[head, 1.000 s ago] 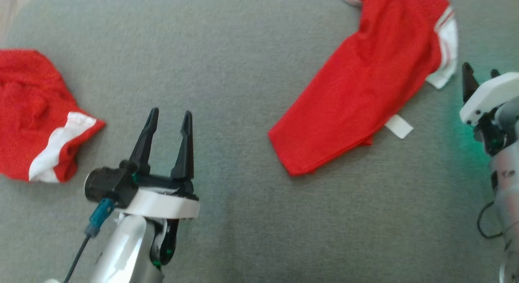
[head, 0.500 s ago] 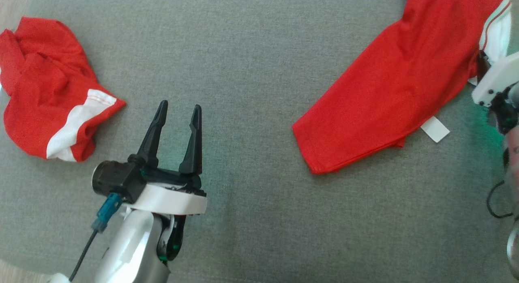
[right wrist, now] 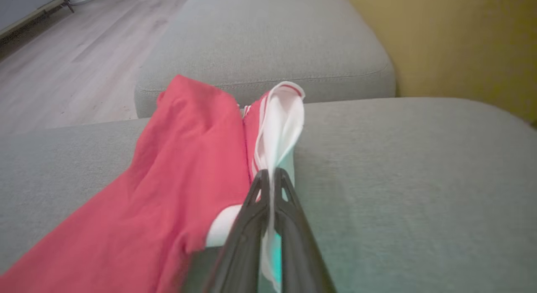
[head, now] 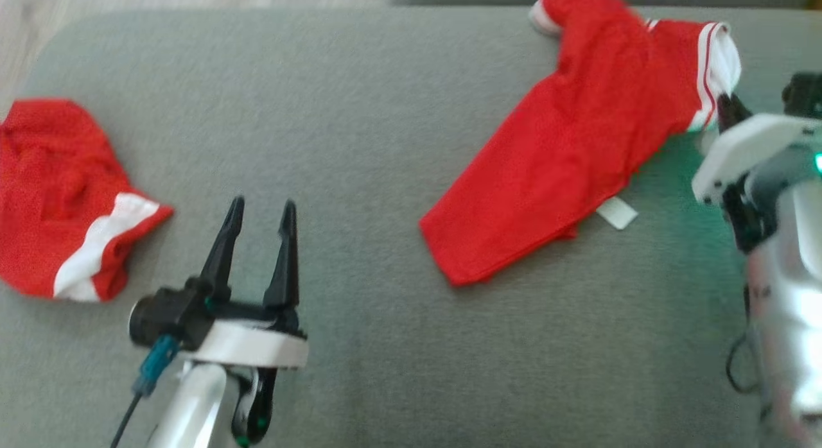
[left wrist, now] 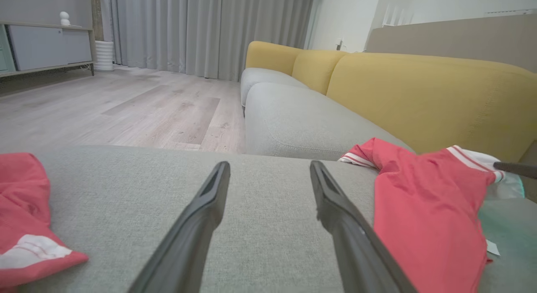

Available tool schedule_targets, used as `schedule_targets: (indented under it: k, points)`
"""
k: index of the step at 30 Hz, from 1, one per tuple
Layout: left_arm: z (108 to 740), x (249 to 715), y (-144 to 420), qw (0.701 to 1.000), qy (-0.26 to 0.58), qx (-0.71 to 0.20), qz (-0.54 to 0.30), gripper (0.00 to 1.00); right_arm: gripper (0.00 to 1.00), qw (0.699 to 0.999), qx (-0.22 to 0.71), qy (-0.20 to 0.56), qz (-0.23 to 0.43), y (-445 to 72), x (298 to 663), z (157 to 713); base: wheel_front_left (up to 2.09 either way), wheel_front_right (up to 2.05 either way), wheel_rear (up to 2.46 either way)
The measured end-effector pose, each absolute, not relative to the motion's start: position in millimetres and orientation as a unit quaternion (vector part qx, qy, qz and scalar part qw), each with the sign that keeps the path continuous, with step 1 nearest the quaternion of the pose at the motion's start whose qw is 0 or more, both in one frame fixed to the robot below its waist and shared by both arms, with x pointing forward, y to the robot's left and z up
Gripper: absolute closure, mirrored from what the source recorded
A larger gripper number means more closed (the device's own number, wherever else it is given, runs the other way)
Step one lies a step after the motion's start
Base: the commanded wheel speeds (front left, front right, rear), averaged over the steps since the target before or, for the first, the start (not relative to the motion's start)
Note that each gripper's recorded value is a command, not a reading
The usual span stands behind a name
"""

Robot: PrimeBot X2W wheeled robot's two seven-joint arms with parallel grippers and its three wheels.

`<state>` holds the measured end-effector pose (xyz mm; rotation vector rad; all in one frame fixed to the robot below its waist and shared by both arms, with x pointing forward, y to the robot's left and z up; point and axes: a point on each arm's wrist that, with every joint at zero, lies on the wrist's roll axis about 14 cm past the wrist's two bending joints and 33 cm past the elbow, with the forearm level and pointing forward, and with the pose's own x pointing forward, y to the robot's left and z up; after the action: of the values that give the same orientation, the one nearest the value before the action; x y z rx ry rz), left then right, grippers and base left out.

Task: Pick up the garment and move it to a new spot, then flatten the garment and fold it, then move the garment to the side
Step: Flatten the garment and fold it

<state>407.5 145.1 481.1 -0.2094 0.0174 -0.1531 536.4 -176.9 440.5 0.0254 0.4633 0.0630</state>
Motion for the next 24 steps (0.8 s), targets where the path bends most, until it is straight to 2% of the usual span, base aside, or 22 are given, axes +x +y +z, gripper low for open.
schedule_targets:
  k: [3, 8, 9, 10, 14, 20, 24]
  points:
    - [479.8, 400.1, 139.9, 0.991, 0.012, -0.108, -0.082, 0.00, 1.00, 0.973, 0.001, 0.231, 0.009, -202.1, 506.8, 447.7, 0.00, 0.00, 0.00]
    - [486.9, 397.1, 133.7, 0.990, 0.004, -0.107, -0.093, 0.00, 1.00, 0.958, 0.015, 0.282, -0.044, -241.8, 427.2, 431.2, 0.00, 0.00, 0.00]
    - [488.8, 397.0, 132.6, 0.990, 0.001, -0.107, -0.095, 0.00, 0.15, 0.955, 0.016, 0.291, -0.051, -245.1, 412.7, 428.5, 0.00, 0.00, 0.00]
    - [490.1, 396.7, 131.6, 0.990, -0.001, -0.107, -0.096, 0.00, 0.00, 0.954, 0.018, 0.295, -0.058, -247.9, 400.0, 427.6, 0.00, 0.00, 0.00]
    - [494.0, 395.4, 128.4, 0.989, -0.004, -0.108, -0.102, 0.00, 0.00, 0.960, 0.017, 0.271, -0.062, -245.8, 382.9, 443.7, 0.00, 0.00, 0.00]
    - [495.1, 386.5, 130.4, 0.989, -0.005, -0.109, -0.098, 0.00, 0.00, 0.992, -0.003, 0.127, -0.021, -217.9, 397.7, 500.4, 0.00, 0.00, 0.00]
    - [487.0, 376.3, 133.3, 0.990, 0.007, -0.109, -0.092, 0.00, 0.00, 0.995, 0.002, 0.099, 0.008, -196.7, 387.3, 494.6, 0.00, 0.00, 0.00]
